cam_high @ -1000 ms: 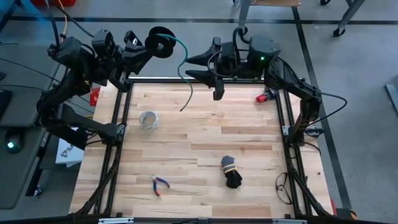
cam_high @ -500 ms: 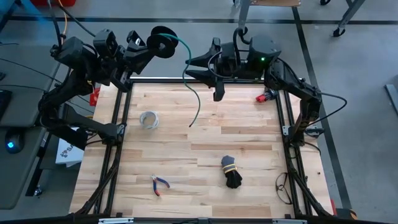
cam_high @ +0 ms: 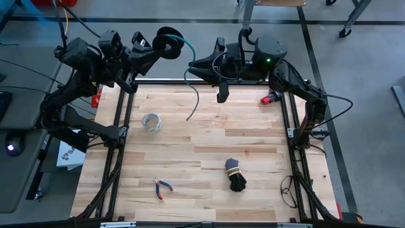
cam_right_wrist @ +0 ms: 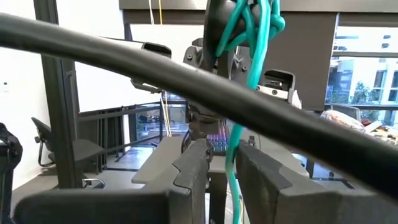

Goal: Coil cords
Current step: Coil the green wire on the spool

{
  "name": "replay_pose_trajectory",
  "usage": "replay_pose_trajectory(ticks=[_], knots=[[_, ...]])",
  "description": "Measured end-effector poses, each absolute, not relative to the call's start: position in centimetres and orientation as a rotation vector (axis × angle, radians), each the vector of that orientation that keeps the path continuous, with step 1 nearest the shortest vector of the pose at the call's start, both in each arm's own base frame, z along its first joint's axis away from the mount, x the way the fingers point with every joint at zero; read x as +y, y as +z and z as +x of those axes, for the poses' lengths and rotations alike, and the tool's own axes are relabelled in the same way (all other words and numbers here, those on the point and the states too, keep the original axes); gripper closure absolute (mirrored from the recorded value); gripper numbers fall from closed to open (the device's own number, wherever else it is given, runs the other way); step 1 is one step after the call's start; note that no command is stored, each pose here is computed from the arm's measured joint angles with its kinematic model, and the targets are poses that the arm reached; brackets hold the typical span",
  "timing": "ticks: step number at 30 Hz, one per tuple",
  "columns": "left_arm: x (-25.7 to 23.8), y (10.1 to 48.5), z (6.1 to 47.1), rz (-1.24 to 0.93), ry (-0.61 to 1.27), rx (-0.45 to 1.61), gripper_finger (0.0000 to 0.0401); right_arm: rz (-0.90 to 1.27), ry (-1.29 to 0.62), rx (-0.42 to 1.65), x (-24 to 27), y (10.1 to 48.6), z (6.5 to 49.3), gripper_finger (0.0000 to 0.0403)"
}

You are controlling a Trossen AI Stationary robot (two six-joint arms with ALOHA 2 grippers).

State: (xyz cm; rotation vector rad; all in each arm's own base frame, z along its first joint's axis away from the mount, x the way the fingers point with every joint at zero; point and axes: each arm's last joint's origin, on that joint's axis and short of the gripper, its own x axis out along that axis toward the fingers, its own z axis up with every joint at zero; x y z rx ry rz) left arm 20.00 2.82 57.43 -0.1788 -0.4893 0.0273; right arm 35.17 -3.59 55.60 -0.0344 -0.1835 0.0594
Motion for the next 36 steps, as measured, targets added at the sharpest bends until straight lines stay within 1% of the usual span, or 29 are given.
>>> replay_pose_trajectory(ticks=[10, 22, 24, 26, 27, 28, 30, 36], knots=[[2.9, 57.6, 20.4, -0.181, 0.021, -0.528, 0.04, -0.024, 0.06, -0.139, -3.6, 55.2, 35.3, 0.0324], [2.9, 57.7, 20.4, -0.197, 0.015, -0.543, 0.04, -0.029, 0.061, -0.138, -3.6, 55.2, 35.3, 0.0325], [2.9, 57.8, 20.3, -0.197, 0.014, -0.545, 0.04, -0.036, 0.064, -0.132, -3.4, 55.1, 35.3, 0.0337], [2.9, 57.8, 20.3, -0.208, 0.01, -0.55, 0.04, -0.054, 0.073, -0.132, -3.1, 55.1, 35.3, 0.0373], [2.9, 57.8, 20.4, -0.223, 0.007, -0.55, 0.04, -0.067, 0.081, -0.138, -2.8, 55.1, 35.4, 0.0387], [2.9, 57.8, 20.5, -0.243, -0.001, -0.555, 0.04, -0.082, 0.092, -0.147, -2.4, 55.0, 35.7, 0.0393], [3.0, 57.7, 20.9, -0.314, -0.022, -0.559, 0.04, -0.095, 0.113, -0.159, -1.6, 54.9, 36.0, 0.0396], [3.1, 57.9, 21.9, -0.586, -0.131, -0.623, 0.04, -0.149, 0.147, -0.17, -0.2, 53.1, 39.1, 0.0402]])
